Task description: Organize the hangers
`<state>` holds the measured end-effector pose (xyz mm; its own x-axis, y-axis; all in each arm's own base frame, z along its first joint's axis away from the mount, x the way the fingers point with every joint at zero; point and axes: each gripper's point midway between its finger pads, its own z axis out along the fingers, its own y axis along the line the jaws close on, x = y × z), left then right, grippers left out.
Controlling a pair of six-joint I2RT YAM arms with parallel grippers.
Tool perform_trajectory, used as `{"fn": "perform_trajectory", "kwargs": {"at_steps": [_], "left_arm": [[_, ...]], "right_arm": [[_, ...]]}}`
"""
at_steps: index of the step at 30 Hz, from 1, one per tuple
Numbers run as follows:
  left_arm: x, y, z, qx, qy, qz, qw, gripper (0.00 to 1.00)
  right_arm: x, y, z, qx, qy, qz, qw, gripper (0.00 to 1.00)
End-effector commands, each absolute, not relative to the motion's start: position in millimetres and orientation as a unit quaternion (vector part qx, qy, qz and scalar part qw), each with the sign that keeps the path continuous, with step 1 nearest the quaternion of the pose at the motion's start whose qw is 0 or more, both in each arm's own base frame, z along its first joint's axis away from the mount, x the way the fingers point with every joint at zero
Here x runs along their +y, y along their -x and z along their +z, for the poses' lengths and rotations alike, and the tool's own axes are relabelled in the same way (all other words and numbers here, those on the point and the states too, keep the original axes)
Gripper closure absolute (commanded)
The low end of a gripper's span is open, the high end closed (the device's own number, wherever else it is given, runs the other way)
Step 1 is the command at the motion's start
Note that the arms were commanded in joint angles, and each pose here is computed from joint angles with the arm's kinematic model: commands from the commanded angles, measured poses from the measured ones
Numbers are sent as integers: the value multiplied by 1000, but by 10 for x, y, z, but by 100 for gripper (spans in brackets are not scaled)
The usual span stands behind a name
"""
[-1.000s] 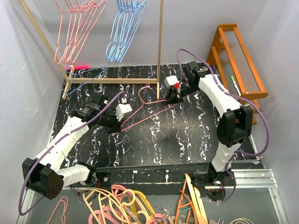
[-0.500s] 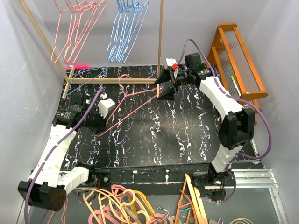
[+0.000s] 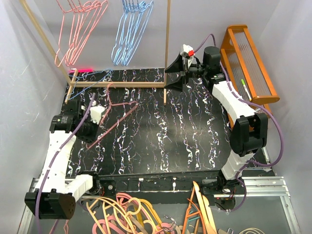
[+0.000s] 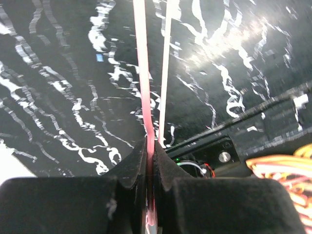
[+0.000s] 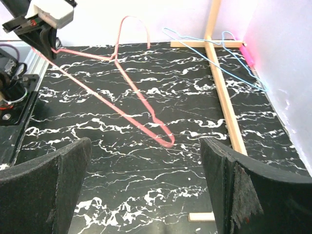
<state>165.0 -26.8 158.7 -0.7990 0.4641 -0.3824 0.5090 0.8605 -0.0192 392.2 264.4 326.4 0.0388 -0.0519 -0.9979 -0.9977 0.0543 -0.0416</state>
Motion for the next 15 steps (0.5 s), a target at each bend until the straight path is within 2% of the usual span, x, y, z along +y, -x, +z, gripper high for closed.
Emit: {"fn": "perform_trajectory", "kwargs": {"at_steps": [1,5,9,15], "left_arm": [[99,-2095,1903,962,-119,-2,247,100],[143,-2439,2181,957,-63,-46,278,100],[194,-2799,2546,942,-79,-37,325,100],[100,-3023,2902,927,-115,-42,353,100]], "right_arm": [[2476,-3994,3500,508,496,443,548,2],[2406,-3939,3438,515,491,442,546,2],[2387,-3877,3351,521,488,442,543,2],[2369,-3808,3252,530,482,444,538,2]]}}
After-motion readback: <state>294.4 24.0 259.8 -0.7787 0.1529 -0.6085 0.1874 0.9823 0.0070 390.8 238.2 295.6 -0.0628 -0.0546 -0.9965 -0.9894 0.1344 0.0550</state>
